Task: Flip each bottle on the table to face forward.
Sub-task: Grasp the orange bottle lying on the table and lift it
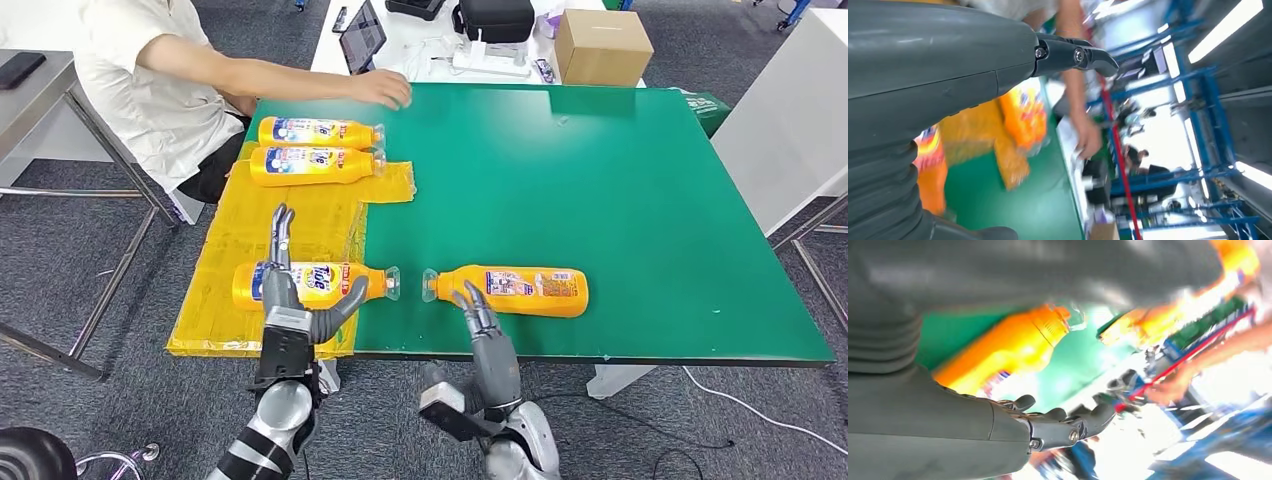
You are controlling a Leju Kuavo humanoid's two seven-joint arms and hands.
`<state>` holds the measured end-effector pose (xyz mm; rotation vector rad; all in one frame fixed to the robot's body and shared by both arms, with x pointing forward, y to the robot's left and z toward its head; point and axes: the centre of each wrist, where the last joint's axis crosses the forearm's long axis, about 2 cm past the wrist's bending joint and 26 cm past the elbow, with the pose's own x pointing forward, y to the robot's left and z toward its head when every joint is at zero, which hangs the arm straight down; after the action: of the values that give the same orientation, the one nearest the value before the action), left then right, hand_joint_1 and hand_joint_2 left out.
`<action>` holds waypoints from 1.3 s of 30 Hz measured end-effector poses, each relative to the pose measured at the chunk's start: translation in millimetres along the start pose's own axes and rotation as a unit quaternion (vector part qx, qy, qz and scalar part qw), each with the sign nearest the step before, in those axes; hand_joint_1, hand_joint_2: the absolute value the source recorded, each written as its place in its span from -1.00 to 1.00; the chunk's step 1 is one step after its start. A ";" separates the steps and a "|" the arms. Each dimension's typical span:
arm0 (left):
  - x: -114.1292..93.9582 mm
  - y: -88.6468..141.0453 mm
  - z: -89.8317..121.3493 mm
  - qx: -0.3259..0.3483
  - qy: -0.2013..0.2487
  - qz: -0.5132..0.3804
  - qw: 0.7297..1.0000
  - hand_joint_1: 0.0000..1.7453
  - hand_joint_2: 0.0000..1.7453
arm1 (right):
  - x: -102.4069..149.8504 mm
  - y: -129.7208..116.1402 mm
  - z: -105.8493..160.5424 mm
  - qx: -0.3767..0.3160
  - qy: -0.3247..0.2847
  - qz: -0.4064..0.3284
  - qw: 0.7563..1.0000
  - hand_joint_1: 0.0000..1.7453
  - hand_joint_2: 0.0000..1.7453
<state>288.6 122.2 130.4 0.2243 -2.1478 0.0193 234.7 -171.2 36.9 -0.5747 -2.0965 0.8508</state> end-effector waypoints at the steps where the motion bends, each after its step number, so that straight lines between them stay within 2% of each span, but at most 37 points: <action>1: 1.5 -3.7 1.8 -0.007 0.016 0.025 1.000 -1.00 1.00 | -6.4 -5.5 -1.3 0.019 -0.019 0.045 0.999 -1.00 1.00; 4: 6.2 -17.6 8.9 -0.032 0.051 0.084 0.995 -1.00 1.00 | -35.3 -30.2 -6.9 0.056 -0.044 0.166 0.984 -1.00 1.00; 7: 9.6 -29.0 15.4 -0.049 0.064 0.110 0.991 -1.00 1.00 | -66.3 -59.8 -13.4 0.058 -0.032 0.239 0.969 -1.00 1.00; 10: 11.2 -35.2 20.1 -0.059 0.067 0.118 0.989 -1.00 1.00 | -88.0 -83.2 -17.8 0.060 -0.021 0.288 0.956 -1.00 1.00; 14: 12.7 -39.6 23.2 -0.066 0.069 0.122 0.988 -1.00 1.00 | -101.0 -97.6 -19.4 0.060 -0.011 0.313 0.948 -1.00 1.00; 19: 13.2 -40.2 23.4 -0.064 0.068 0.121 0.988 -1.00 1.00 | -109.8 -102.2 -19.3 0.061 0.007 0.314 0.947 -1.00 1.00; 28: 15.2 -43.2 25.1 -0.074 0.069 0.123 0.987 -1.00 1.00 | -120.8 -95.2 -18.0 0.071 0.039 0.282 0.956 -1.00 1.00; 35: 15.9 -45.5 27.2 -0.083 0.075 0.119 0.987 -1.00 1.00 | -127.9 -77.1 -14.4 0.125 0.065 0.270 0.953 -1.00 1.00; 39: 14.1 -45.8 29.2 -0.086 0.081 0.117 0.986 -1.00 1.00 | -135.7 -79.7 -15.4 0.147 0.071 0.284 0.945 -1.00 1.00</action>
<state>264.6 72.2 122.6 -0.1269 -1.9898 -0.0133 318.2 -305.5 35.0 -1.0655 -1.6414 1.3695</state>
